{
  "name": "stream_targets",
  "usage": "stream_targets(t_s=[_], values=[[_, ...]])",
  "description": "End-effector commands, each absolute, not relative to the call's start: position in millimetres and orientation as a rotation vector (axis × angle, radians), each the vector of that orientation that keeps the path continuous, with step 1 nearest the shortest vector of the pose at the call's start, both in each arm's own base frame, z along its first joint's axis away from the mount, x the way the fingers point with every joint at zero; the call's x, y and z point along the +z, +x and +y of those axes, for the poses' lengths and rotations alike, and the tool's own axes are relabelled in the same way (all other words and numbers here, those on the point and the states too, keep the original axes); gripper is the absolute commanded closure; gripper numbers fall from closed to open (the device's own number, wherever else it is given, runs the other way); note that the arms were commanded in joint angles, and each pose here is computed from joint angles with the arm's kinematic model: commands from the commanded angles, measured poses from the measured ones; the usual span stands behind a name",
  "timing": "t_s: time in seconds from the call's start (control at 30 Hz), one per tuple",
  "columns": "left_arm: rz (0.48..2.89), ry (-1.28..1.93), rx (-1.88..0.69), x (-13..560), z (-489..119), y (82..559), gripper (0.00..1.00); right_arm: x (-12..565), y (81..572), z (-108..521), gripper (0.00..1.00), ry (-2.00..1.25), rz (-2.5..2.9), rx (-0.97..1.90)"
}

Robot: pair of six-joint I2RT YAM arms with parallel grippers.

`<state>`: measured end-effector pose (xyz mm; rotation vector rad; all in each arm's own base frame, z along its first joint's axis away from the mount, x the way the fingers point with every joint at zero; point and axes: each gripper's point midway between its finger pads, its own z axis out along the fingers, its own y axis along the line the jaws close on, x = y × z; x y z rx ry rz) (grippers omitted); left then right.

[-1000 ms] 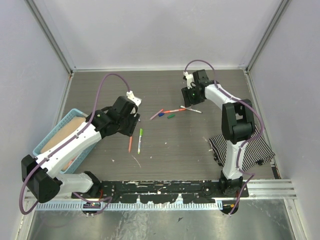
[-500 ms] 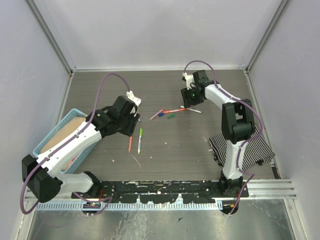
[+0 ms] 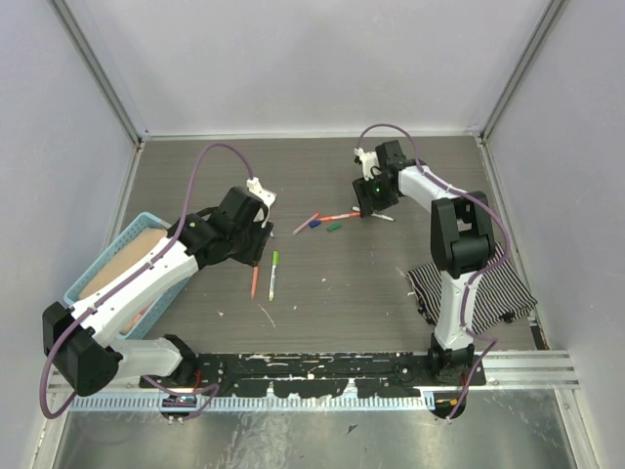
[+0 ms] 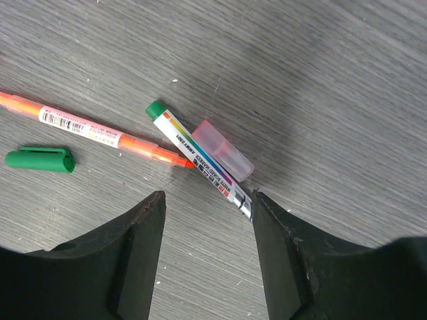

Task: Insert the pens into the pen caps
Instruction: Pick up the pen from the center of the board.

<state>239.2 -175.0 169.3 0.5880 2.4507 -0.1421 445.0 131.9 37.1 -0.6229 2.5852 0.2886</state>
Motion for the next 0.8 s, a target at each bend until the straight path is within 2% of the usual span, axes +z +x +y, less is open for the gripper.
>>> stream_targets(t_s=[0.0, 0.47, 0.77], values=[[2.452, 0.598, -0.141, 164, -174, 241, 0.5, 41, 442, 134, 0.4, -0.652, 2.574, 0.316], [2.456, 0.599, -0.145, 164, -175, 241, 0.5, 36, 430, 144, 0.4, -0.682, 2.596, 0.415], [2.455, 0.6, -0.152, 165, -176, 241, 0.5, 30, 424, 144, 0.45, -0.688, 2.622, 0.426]])
